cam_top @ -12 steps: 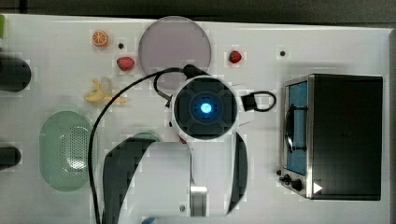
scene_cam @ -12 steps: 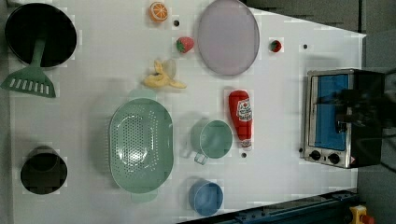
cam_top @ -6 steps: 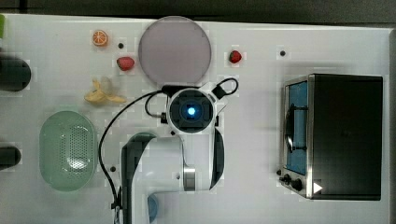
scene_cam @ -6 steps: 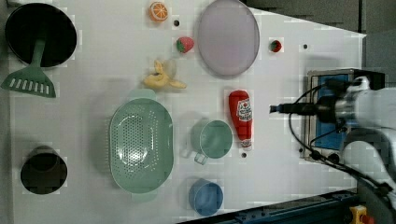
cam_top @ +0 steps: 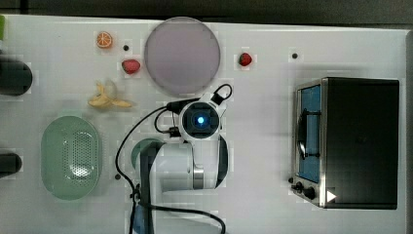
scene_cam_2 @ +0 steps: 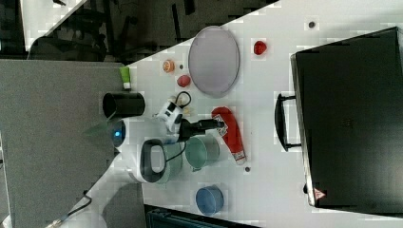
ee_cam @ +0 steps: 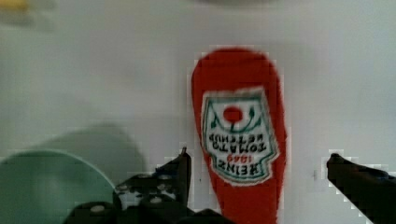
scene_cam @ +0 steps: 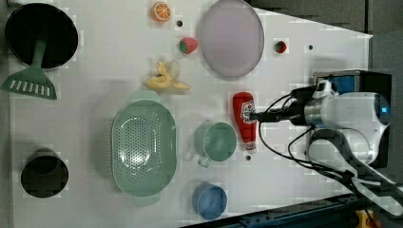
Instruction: Pick Ketchup from the table and place it in strainer.
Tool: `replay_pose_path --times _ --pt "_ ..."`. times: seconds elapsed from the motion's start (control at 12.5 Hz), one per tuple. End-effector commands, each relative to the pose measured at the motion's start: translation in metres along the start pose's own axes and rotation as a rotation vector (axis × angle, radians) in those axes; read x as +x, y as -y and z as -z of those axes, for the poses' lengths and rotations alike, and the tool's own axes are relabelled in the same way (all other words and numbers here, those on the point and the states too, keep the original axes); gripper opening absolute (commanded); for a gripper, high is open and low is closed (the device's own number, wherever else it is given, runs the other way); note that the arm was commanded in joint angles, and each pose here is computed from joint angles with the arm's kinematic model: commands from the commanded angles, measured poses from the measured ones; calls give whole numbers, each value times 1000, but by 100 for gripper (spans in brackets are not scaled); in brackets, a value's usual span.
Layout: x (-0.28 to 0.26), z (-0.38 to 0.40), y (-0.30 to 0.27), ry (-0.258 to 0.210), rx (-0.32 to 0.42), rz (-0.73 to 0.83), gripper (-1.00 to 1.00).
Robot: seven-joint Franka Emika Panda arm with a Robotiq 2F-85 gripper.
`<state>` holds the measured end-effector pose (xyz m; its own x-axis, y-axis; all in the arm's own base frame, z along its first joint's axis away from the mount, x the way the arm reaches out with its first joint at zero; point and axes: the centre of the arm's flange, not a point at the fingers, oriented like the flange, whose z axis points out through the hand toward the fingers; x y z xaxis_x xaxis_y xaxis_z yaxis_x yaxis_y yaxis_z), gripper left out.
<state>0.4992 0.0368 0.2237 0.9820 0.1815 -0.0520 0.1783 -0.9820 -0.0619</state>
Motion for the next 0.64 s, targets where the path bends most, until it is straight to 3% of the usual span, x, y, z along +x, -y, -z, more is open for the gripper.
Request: replay_pose_path --times 0.08,0.48,0.64 --pt "-1 -18 1 -21 3 57 100" --pt "-4 -51 0 -5 18 48 93" --pt "-3 -53 -5 -37 12 39 43"
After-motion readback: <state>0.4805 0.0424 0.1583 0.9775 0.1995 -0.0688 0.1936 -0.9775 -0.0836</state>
